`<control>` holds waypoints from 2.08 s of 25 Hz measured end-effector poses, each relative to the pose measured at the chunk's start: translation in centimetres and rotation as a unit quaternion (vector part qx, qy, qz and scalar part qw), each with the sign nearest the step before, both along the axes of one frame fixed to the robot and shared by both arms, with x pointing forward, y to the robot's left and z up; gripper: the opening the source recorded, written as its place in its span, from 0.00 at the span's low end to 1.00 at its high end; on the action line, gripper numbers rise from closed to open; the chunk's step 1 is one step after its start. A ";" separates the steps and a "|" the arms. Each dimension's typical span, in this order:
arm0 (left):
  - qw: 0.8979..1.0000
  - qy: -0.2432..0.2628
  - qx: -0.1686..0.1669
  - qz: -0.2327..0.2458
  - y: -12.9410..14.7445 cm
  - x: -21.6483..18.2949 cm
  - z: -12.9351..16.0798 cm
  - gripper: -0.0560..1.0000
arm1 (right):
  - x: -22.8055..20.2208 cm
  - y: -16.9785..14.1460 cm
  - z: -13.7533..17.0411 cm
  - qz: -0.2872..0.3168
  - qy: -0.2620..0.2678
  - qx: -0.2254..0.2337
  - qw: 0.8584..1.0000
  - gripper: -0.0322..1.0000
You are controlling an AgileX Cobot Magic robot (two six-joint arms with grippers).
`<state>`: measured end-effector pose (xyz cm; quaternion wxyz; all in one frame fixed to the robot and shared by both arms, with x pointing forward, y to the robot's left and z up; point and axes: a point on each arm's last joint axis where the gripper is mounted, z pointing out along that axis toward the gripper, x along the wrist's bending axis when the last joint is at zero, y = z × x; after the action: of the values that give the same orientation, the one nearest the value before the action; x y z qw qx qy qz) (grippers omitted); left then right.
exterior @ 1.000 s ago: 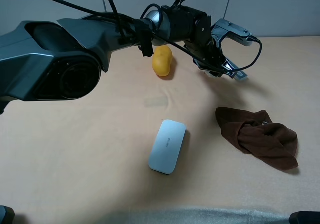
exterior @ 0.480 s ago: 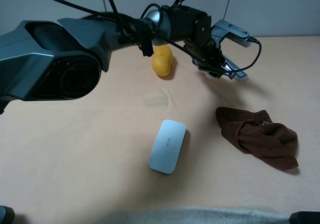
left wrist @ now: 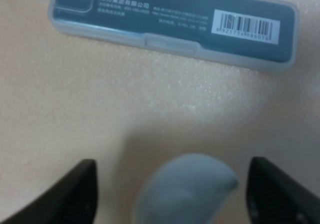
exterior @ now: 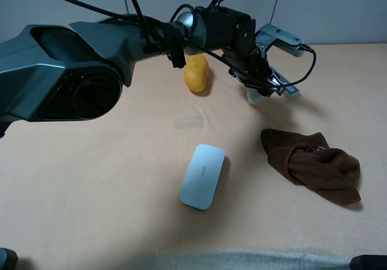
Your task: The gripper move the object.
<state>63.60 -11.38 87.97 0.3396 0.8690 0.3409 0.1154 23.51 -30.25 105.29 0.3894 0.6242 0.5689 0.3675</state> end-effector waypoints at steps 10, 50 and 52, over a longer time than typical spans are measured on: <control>1.000 0.000 0.000 0.000 0.0 0.0 0.0 0.79 | 0.0 0.0 0.0 0.000 0.000 0.000 1.000 0.70; 0.993 0.063 0.094 -0.020 2.4 -2.3 11.4 0.90 | 0.0 0.0 0.0 0.000 0.000 0.000 1.000 0.70; 0.991 0.075 0.107 -0.021 2.8 -2.7 12.0 0.90 | 0.0 0.0 0.0 0.000 0.000 0.000 1.000 0.70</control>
<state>60.90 -8.59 99.93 0.2206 0.9136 0.3324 0.0786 23.51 -30.25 105.29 0.3894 0.6242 0.5689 0.3675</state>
